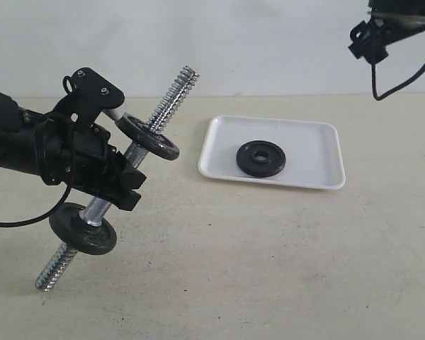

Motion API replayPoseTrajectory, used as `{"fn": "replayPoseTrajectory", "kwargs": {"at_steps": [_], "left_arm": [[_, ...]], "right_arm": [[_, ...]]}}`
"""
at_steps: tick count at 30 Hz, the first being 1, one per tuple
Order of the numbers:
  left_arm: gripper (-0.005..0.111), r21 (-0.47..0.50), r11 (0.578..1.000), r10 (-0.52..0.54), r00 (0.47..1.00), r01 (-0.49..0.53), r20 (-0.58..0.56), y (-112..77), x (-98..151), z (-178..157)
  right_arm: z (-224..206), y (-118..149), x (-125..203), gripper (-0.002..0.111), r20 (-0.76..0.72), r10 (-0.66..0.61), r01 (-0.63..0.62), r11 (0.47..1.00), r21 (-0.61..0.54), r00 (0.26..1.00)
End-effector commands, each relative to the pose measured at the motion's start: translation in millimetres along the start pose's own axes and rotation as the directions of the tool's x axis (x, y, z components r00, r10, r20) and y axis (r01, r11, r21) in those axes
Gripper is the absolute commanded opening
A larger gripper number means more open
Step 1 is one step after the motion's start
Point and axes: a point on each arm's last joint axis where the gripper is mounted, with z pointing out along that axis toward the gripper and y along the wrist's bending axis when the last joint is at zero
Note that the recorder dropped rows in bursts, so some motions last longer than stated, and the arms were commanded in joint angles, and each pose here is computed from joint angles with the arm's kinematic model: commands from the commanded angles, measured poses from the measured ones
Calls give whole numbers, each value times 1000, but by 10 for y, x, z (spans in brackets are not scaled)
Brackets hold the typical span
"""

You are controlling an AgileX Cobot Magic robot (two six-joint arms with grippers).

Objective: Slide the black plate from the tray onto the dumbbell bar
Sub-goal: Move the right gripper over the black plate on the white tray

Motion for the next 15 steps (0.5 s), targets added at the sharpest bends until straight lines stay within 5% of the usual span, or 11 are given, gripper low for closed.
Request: {"fn": "replayPoseTrajectory", "kwargs": {"at_steps": [1,4,10,12,15], "left_arm": [[4,-108,994,-18,989,34,146,105,-244,-220],[4,-106,994,-18,989,34,145,103,-243,-220],[4,-104,994,-18,989,34,144,101,-242,-220],[4,-104,994,-18,989,34,144,101,-242,-220],[4,-104,994,-18,989,34,144,101,-242,-220]], "right_arm": [[-134,226,138,102,-246,17,-100,940,-327,969],[-252,439,168,102,-292,-41,-133,824,-551,956],[-528,745,43,102,-187,-41,-146,474,-868,981],[-492,809,17,102,-208,-24,-174,454,-874,978],[-326,913,35,102,-277,-42,-219,507,-834,960]]}}
